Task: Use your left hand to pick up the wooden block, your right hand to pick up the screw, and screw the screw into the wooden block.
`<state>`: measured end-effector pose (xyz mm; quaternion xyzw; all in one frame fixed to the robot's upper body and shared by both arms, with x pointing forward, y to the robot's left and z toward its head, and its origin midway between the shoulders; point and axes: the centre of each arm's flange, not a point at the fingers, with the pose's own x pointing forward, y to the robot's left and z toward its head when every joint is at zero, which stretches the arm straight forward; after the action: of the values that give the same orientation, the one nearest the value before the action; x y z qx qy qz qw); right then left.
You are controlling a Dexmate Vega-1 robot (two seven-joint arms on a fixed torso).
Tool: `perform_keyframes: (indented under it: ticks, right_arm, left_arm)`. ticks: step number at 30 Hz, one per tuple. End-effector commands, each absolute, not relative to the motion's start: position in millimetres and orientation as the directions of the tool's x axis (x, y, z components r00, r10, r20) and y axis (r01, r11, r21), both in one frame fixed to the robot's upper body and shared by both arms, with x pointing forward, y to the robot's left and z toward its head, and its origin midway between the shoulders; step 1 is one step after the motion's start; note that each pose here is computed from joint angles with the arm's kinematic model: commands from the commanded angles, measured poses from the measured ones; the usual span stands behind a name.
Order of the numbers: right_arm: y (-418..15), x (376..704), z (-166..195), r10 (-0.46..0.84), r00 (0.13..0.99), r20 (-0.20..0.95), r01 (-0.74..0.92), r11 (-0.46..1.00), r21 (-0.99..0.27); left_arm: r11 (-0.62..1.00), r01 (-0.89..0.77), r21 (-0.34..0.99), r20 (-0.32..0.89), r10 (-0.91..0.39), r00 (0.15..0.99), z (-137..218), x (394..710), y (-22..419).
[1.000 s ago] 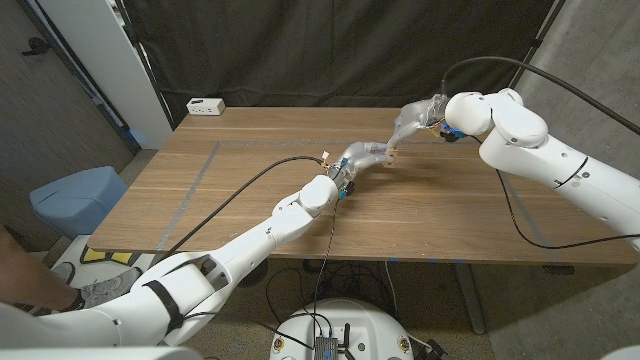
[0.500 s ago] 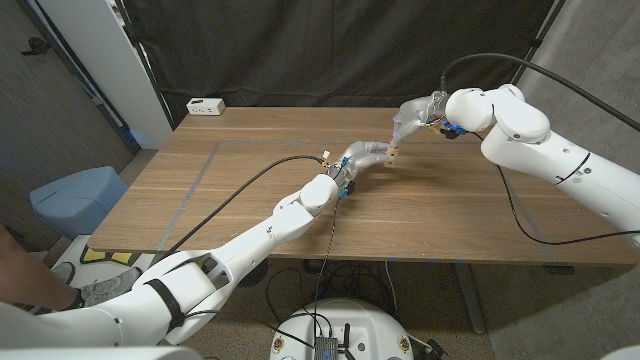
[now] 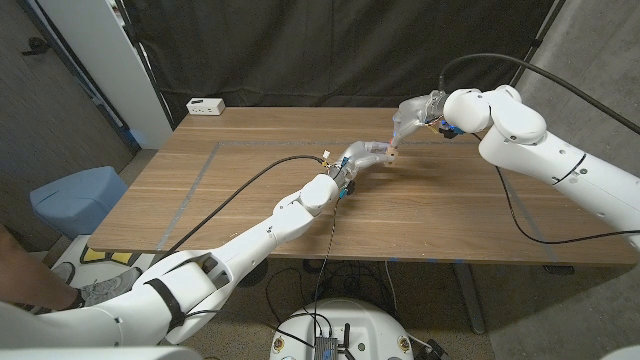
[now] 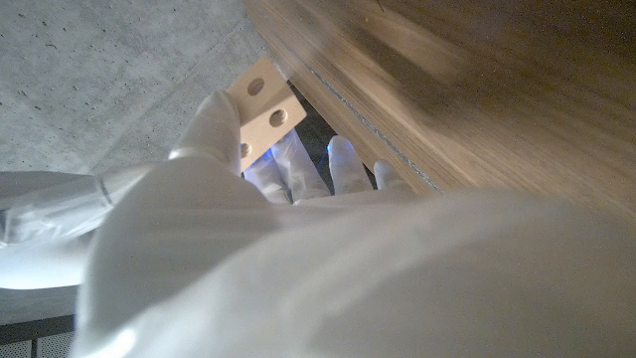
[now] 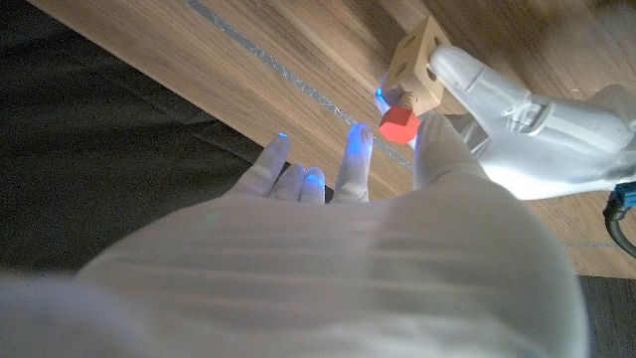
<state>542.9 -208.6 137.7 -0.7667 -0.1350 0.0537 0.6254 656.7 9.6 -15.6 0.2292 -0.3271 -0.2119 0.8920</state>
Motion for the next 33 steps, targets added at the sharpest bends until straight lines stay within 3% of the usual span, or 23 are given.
perform_keyframes:
  ticks: [1,33]
  right_arm:
    - [-207.6,546.2,134.2,0.276,0.956,0.096,0.149,-0.176,-0.973]
    - [-205.9,551.7,130.7,0.286,0.951,0.119,0.171,-0.164,-0.972]
  left_arm:
    - [0.806,0.228,0.546,0.485,-0.526,0.699,-16.0,657.8,9.5]
    - [0.81,0.226,0.541,0.485,-0.521,0.703,-15.7,660.2,10.1]
